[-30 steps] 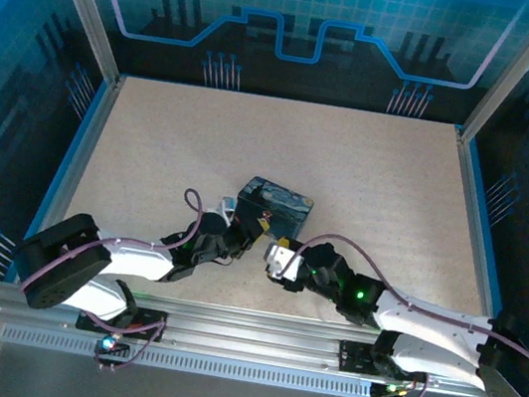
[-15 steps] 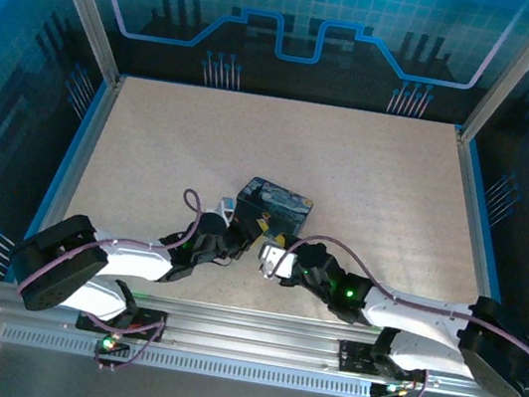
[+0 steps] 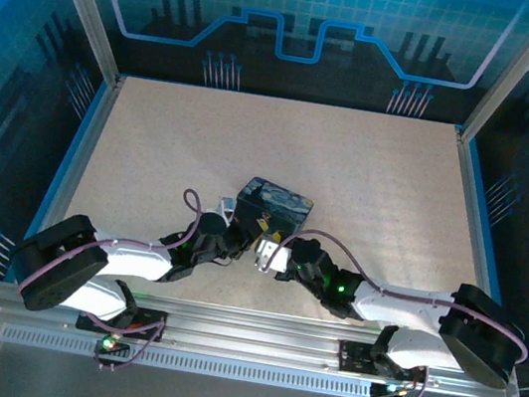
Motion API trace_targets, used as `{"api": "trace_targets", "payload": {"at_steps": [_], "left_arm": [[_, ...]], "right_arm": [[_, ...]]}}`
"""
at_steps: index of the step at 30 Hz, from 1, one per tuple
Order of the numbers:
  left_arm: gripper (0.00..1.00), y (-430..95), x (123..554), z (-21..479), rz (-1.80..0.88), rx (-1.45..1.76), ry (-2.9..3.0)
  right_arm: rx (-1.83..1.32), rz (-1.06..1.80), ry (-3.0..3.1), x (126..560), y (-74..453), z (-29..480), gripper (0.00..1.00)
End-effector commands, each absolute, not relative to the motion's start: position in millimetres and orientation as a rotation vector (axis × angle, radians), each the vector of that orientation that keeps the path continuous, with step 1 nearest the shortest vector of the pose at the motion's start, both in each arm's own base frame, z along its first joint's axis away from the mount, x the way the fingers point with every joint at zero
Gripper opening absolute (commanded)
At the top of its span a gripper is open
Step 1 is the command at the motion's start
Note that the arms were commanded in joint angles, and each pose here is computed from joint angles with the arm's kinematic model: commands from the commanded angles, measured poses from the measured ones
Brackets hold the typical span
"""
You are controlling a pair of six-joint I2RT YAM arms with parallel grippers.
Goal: Unlock the padlock with the key
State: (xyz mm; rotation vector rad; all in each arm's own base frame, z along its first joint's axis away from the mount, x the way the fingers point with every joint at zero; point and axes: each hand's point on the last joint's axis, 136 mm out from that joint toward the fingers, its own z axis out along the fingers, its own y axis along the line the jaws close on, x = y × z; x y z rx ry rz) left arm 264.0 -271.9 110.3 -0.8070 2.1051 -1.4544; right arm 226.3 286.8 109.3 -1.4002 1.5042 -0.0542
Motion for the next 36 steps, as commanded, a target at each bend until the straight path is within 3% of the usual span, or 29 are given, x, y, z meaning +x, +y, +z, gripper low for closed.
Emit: {"api": "trace_targets", "payload": {"at_steps": [1,16,28,36], "left_arm": [[0.0,-279.4,268.9,128.8,-1.521,-0.787,2.042],[0.0,-281.8,269.5,125.3,-1.533,-0.798,2.045],[0.0,-282.3,269.6,125.5,-1.54,-0.801,2.044],[0.0,-281.8,269.6,125.1,-1.538,-0.801,2.043]], "right_arm": [[-1.324,-0.047,1.5,237.8,292.8,125.3,0.29],[-1.232,-0.063,1.557,249.5,288.8,124.6,0.02],[-1.132,-0.01,1.621,249.6,282.6,123.4,0.0],[-0.971,0.219,1.737,241.8,288.8,124.6,0.0]]}}
